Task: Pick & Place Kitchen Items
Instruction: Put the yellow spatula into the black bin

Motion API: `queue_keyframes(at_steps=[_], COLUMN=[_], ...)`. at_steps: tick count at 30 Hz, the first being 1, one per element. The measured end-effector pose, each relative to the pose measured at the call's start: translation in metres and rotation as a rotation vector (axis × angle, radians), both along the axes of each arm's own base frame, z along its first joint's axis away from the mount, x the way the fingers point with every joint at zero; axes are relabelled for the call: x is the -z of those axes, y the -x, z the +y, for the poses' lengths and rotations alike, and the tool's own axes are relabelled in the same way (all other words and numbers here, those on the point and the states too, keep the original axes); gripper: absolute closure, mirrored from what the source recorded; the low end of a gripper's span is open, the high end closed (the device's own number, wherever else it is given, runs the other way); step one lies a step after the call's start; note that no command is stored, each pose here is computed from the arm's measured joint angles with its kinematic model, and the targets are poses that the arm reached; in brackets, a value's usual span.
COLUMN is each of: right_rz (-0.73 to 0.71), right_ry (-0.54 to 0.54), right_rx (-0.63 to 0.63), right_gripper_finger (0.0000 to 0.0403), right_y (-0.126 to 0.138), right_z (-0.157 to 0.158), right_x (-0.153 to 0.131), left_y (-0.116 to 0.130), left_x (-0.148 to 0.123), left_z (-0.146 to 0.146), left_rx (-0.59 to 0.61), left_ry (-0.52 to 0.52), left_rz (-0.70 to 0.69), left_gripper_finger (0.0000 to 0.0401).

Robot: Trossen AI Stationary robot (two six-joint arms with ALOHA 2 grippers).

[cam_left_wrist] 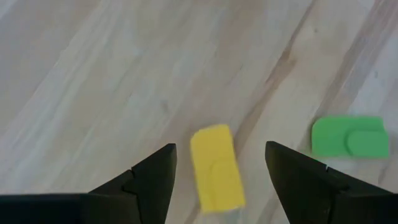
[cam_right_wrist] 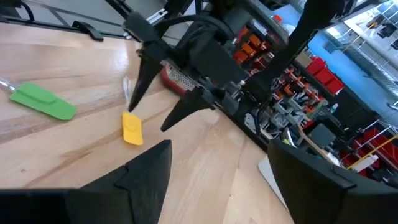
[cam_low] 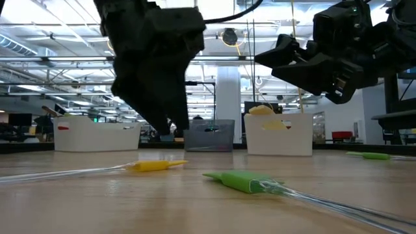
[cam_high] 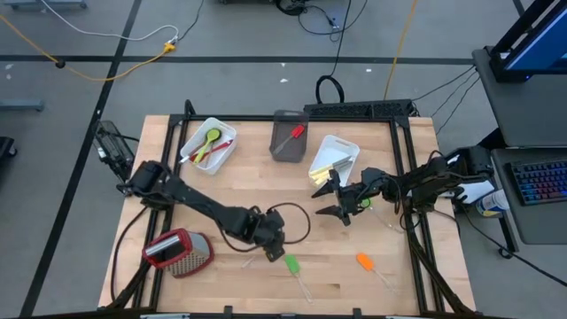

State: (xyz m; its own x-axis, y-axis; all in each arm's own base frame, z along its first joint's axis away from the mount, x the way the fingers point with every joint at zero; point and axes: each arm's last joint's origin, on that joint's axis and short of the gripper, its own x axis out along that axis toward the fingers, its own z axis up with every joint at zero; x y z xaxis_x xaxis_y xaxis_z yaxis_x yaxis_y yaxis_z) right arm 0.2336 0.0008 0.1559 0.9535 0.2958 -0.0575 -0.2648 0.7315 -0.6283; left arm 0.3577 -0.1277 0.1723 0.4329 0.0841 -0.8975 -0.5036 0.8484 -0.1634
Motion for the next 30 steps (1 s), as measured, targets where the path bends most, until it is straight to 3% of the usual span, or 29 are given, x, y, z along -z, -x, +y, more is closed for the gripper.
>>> queue_keyframes(at_steps=[9, 16, 21, 25, 30], right_rz=[0.013, 0.017, 0.012, 0.012, 0.012], right_ry=[-0.008, -0.009, -0.009, -0.008, -0.008], right_rx=[-0.002, -0.003, -0.003, -0.003, -0.004], right_gripper_finger=[0.0146, 0.0149, 0.0149, 0.0149, 0.0149], right_y=[0.000, 0.000, 0.000, 0.000, 0.000], right_z=[0.000, 0.000, 0.000, 0.000, 0.000], right_x=[0.001, 0.002, 0.001, 0.001, 0.001], left_y=[0.004, -0.001, 0.004, 0.005, 0.006], left_x=[0.024, 0.045, 0.057, 0.058, 0.059], left_z=[-0.014, -0.019, -0.017, -0.017, -0.016], left_rx=[0.008, 0.016, -0.007, -0.013, -0.014], left_ry=[-0.101, -0.092, -0.091, -0.078, -0.066], left_rz=[0.045, 0.070, 0.162, 0.184, 0.196], left_gripper_finger=[0.0148, 0.0148, 0.0150, 0.0184, 0.0262])
